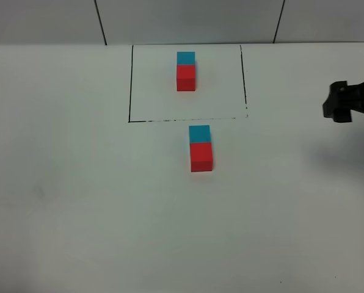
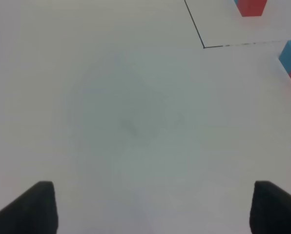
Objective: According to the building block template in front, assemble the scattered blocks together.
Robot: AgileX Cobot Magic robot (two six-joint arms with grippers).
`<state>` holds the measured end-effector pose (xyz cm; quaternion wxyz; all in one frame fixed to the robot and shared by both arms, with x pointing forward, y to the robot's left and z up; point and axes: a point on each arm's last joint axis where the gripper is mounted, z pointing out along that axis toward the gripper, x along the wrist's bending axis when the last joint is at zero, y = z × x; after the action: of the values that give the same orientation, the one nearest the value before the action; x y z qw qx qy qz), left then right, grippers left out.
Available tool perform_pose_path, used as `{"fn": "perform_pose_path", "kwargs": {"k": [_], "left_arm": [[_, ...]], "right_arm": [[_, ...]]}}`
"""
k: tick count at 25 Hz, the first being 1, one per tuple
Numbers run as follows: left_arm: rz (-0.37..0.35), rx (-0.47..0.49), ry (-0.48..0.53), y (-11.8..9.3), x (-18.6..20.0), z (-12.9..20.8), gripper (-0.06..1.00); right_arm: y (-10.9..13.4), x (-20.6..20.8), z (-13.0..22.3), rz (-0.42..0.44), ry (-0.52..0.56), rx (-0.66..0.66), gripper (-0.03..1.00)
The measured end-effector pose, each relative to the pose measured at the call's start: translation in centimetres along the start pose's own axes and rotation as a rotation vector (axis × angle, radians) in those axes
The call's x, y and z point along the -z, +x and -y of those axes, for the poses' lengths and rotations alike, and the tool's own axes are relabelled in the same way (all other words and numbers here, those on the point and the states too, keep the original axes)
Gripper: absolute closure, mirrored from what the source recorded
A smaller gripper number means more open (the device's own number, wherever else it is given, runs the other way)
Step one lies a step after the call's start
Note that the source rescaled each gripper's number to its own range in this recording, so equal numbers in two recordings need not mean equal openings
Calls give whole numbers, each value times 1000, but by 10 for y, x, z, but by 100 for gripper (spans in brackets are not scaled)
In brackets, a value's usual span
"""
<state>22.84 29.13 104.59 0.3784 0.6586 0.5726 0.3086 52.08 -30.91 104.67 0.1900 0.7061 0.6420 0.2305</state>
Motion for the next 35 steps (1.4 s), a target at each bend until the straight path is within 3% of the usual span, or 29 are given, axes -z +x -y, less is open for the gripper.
{"fn": "perform_pose_path", "kwargs": {"k": [8,18,29,35], "left_arm": [[0,0,0,0,0,0,8],[0,0,0,0,0,0,8],[0,0,0,0,0,0,8],[0,0,0,0,0,0,8]], "right_arm": [[1,75,52,5,-37,38,-3],[-1,129,129,5,-144,60,-3],[-5,151,199,0,-247,140,-3],[-8,157,223,-5,-388,151,-2]]}}
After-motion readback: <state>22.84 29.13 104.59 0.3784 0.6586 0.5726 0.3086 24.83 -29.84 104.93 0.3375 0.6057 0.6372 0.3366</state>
